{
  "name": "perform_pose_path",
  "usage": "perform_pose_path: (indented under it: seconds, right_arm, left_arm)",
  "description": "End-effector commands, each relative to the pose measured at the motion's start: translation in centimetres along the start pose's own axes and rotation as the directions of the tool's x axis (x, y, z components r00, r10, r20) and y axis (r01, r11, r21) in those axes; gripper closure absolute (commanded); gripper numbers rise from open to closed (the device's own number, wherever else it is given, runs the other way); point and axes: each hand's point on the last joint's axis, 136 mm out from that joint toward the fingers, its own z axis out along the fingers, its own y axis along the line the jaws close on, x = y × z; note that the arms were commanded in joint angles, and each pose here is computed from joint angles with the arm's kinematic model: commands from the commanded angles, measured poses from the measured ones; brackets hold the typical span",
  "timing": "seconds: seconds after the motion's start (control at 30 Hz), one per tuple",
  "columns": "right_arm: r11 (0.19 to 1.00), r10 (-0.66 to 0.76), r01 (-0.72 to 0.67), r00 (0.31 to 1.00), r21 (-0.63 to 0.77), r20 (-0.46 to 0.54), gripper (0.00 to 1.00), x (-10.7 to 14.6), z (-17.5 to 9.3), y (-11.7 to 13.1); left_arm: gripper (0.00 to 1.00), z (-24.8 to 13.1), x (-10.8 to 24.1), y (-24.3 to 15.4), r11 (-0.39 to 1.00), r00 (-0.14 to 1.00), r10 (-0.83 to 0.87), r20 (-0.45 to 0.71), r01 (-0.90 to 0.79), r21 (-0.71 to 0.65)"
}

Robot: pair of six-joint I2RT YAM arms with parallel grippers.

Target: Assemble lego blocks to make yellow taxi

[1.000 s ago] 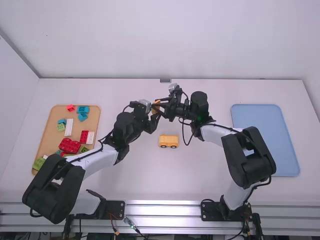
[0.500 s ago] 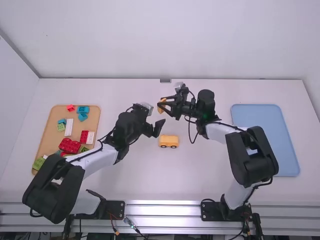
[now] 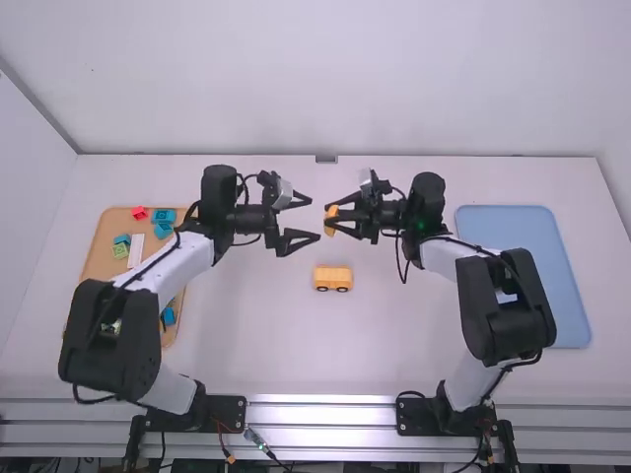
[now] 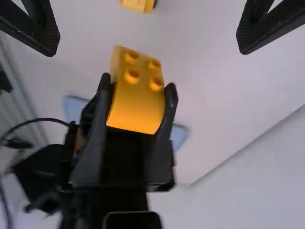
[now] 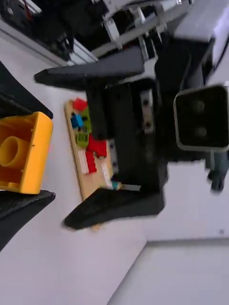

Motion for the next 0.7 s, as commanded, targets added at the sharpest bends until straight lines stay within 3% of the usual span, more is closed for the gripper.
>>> perform_pose_path:
  seconds: [0.0,0.2,0.4,0.53,0.67]
  right_arm:
    - [0.993,-0.046,0.045,0.999,-0.111,-0.013,0.92,-1.1,0.6,1.5]
    - [0.993,-0.047,0.046,0.999,-0.112,-0.011,0.93,-1.5,0.7,1.4]
    - [0.992,-0.071,0.070,0.997,-0.103,-0.007,0.93,-1.6,0.7,1.2]
    - [0.997,-0.062,0.063,0.998,-0.043,0.003,0.93,-1.7,1.3,0.3]
    - [0.998,-0.065,0.065,0.998,-0.003,0.011,0.93,-1.9,1.2,-0.4]
  left_arm:
    - [0.00,0.2,-0.1,-2.4,0.972,0.996,0.017,0.086,-0.036,0.232]
    - [0.08,0.4,0.4,-2.9,0.943,0.991,0.020,0.131,-0.062,0.326]
    - [0.13,0.6,0.2,-2.2,0.954,0.992,0.031,0.121,-0.066,0.294]
    - [0.14,1.5,0.3,0.2,0.987,0.997,-0.043,0.067,0.031,0.160]
    - [0.16,1.5,0.0,0.5,0.990,0.997,-0.013,0.080,0.001,0.143]
